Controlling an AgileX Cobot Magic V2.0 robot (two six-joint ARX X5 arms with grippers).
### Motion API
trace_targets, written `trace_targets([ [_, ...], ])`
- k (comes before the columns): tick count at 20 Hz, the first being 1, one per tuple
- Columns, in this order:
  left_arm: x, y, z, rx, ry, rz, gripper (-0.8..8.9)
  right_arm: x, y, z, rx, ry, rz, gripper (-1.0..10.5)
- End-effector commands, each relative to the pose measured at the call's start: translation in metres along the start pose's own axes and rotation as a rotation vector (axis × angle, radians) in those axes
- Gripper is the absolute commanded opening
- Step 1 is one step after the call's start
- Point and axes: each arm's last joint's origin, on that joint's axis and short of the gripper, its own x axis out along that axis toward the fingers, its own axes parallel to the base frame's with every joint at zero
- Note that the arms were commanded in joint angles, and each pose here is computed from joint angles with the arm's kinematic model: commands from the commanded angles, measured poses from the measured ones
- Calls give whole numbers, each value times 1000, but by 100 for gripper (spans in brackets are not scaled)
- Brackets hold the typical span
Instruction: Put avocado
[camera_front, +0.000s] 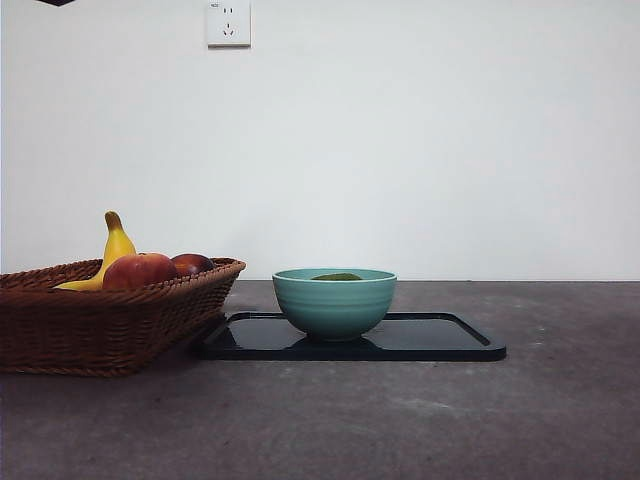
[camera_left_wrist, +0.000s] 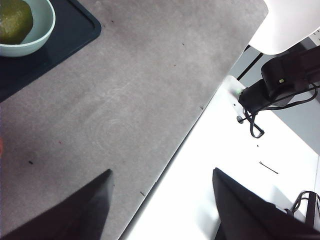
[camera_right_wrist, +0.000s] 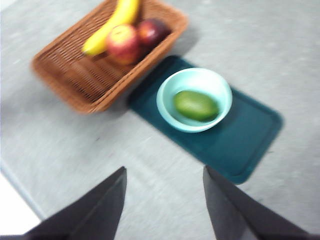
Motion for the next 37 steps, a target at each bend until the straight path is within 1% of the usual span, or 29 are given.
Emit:
trace_targets([
  [1,0,-1,2,22,-6,-8,310,-1,6,-23,0,-22,39,246],
  [2,0,-1,2,22,-6,-8,310,0,8,-36,5,-20,65,246],
  [4,0,-1,2,21,-6,-8,310,3,11,-59,5,-4,149,246],
  [5,0,-1,2,22,-6,-8,310,4,12,-68,6,5,167,245],
  [7,0,-1,2,21,-6,-8,310,5,13,-78,0,20,179,245],
  [14,0,-1,2,21,-6,-8,299,4,13,-79,-2,4,183,244],
  [15,0,-1,2,21,-5,-8,240,4,13,-79,-2,5,183,216],
  [16,0,-1,2,20,-5,-8,144,4,13,-79,-2,5,182,127],
  [17,0,-1,2,21,-5,-8,36,4,13,-79,-2,5,182,3],
  [18,0,-1,2,21,-5,-8,9,4,13,-79,-2,5,182,8],
  [32,0,-1,2,21,-5,-8,8,4,13,-78,-3,1,171,8],
  [35,-3,-2,6,63,-57,5,9,4,13,-78,-3,1,171,8],
  [37,-14,-4,10,210,-166,69,9,4,13,-78,-3,1,171,8],
])
